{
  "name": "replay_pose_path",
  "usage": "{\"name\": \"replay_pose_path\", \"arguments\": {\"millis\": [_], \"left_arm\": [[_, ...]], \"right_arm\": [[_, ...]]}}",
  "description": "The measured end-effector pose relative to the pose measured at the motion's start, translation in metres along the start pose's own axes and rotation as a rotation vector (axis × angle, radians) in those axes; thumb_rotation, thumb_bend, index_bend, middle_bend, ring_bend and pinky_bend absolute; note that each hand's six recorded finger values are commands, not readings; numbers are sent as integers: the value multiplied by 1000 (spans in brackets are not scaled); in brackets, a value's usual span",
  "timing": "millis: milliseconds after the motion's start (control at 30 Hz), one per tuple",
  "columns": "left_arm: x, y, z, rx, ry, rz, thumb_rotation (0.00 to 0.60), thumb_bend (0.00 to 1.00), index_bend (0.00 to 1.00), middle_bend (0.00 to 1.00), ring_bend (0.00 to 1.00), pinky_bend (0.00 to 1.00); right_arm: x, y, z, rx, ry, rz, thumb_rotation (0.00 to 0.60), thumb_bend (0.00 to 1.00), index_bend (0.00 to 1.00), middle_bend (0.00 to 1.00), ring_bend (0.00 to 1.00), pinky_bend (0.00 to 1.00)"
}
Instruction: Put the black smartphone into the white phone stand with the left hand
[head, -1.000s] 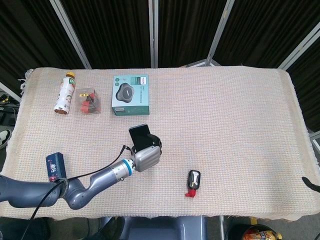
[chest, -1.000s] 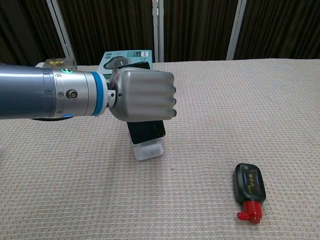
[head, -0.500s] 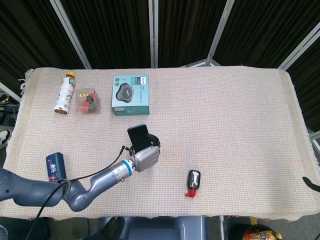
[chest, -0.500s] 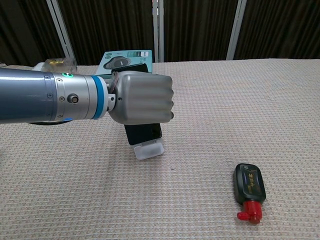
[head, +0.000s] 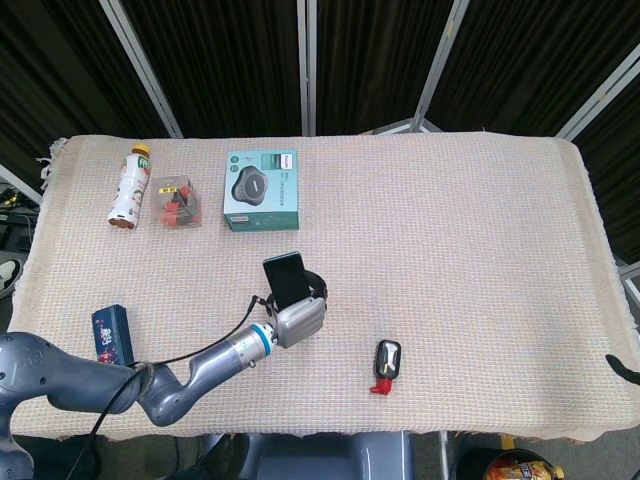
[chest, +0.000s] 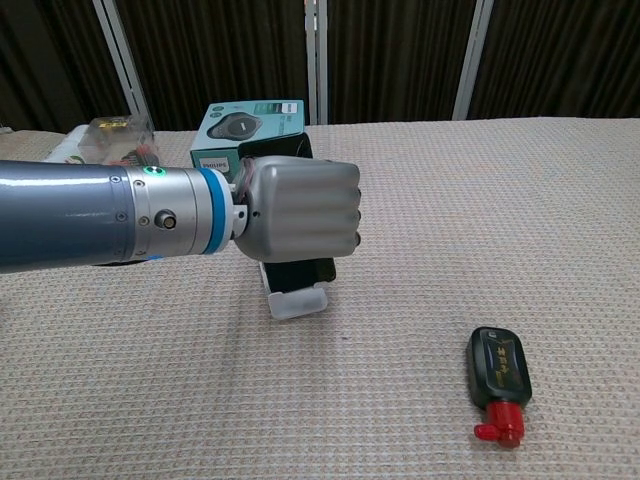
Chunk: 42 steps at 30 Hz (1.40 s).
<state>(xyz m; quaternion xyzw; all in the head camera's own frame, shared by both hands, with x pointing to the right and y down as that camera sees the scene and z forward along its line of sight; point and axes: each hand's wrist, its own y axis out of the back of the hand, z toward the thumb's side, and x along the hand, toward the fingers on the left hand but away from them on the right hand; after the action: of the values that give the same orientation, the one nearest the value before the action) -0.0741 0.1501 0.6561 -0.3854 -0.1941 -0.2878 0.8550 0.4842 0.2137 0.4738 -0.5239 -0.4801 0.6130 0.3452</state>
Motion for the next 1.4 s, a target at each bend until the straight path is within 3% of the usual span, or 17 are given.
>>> {"name": "replay_pose_path", "arguments": {"millis": [133, 233, 600, 700, 900, 1000, 1200, 1400], "left_arm": [[-1, -2, -1, 6, 13, 0, 600, 0, 97, 10, 64, 230], [-2, -2, -2, 10, 23, -5, 600, 0, 7, 0, 0, 174], [-10, -1, -9, 23, 36, 10, 600, 0, 0, 0, 0, 117], [-16, 2, -18, -13, 70, 21, 600, 0, 0, 0, 0, 100], [-40, 2, -49, -171, 180, 49, 600, 0, 0, 0, 0, 77], [-58, -9, -69, -261, 264, 46, 600, 0, 0, 0, 0, 64], [-101, -49, -98, -449, 426, 4, 600, 0, 0, 0, 0, 37], [-147, -99, -98, -698, 572, -62, 600, 0, 0, 0, 0, 0]], "right_arm": [[0, 0, 0, -1, 0, -1, 600, 0, 0, 0, 0, 0], [1, 1, 0, -2, 0, -2, 600, 0, 0, 0, 0, 0], [2, 2, 0, -6, 4, -4, 600, 0, 0, 0, 0, 0], [3, 3, 1, -6, 7, -3, 600, 0, 0, 0, 0, 0], [5, 4, 2, -8, 12, -5, 600, 0, 0, 0, 0, 0], [6, 3, 4, -8, 19, -3, 600, 0, 0, 0, 0, 0], [7, 2, 9, -2, 33, 0, 600, 0, 0, 0, 0, 0], [8, 0, 14, 3, 47, 3, 600, 0, 0, 0, 0, 0]]}}
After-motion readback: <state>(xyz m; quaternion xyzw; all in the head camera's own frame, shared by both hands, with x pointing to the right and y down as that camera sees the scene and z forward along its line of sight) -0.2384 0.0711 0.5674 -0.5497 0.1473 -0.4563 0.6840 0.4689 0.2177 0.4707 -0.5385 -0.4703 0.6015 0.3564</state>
